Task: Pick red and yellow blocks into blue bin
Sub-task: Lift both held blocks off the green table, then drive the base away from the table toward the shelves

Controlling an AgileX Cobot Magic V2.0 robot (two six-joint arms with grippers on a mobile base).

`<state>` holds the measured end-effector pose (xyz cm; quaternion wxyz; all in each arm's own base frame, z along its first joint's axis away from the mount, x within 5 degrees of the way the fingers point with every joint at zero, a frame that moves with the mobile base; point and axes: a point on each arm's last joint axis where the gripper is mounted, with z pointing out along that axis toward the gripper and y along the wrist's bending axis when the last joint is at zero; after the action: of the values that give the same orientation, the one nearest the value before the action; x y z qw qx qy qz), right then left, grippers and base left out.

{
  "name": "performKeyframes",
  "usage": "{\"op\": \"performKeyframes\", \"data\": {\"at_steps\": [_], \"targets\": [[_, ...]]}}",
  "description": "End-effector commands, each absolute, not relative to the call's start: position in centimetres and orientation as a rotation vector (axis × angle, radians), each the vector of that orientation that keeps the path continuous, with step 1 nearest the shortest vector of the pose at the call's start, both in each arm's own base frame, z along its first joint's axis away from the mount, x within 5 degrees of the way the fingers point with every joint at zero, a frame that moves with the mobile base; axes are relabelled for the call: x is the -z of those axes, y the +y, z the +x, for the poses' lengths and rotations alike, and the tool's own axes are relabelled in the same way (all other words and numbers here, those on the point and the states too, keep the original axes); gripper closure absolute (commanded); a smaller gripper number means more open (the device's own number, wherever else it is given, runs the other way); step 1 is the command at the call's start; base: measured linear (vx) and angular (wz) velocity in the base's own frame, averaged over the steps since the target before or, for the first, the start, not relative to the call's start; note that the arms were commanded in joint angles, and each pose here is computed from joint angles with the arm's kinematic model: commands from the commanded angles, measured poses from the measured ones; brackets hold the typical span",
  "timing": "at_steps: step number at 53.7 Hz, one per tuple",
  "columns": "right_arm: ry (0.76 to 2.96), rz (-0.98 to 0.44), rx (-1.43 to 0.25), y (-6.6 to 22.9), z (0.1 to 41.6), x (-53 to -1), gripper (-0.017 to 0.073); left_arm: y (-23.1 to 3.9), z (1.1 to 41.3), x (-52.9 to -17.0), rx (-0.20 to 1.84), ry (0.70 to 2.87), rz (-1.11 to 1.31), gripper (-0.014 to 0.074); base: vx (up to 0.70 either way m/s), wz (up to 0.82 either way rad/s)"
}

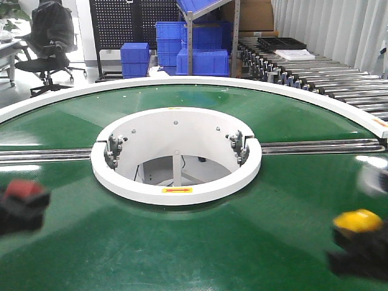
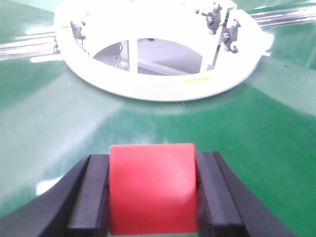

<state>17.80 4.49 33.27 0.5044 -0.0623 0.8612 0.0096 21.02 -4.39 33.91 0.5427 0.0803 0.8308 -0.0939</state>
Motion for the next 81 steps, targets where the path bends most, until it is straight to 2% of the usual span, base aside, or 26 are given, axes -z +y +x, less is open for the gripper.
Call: {"op": "performKeyframes", "data": {"at_steps": [1,9,16,60,81], "targets": [[1.875,-0.160,-0.082,3.5,14.7,-34.4,0.0569,-3.6,18.0,-35.2,0.239,1.778,0.109,0.0594,0.00,0.00],[1.772,-0.131,-0.083,1.9,10.9,-32.9,0.0569,-2.6,13.2,-34.4,0.230,1.632,0.087,0.0594,0.00,0.00],[1.736,-0.087,-0.063,0.9,9.1,-32.6,0.0569,-2.3,11.5,-33.9,0.232,1.606,0.094,0.0594,0.00,0.00],[1.713,-0.088,-0.046,0.6,8.7,-32.9,0.0569,-2.4,11.2,-33.5,0.241,1.640,0.108,0.0594,0.00,0.01],[1.713,-0.088,-0.046,0.6,8.7,-32.9,0.0569,-2.4,11.2,-33.5,0.241,1.640,0.108,0.0594,-0.13,0.42]]}}
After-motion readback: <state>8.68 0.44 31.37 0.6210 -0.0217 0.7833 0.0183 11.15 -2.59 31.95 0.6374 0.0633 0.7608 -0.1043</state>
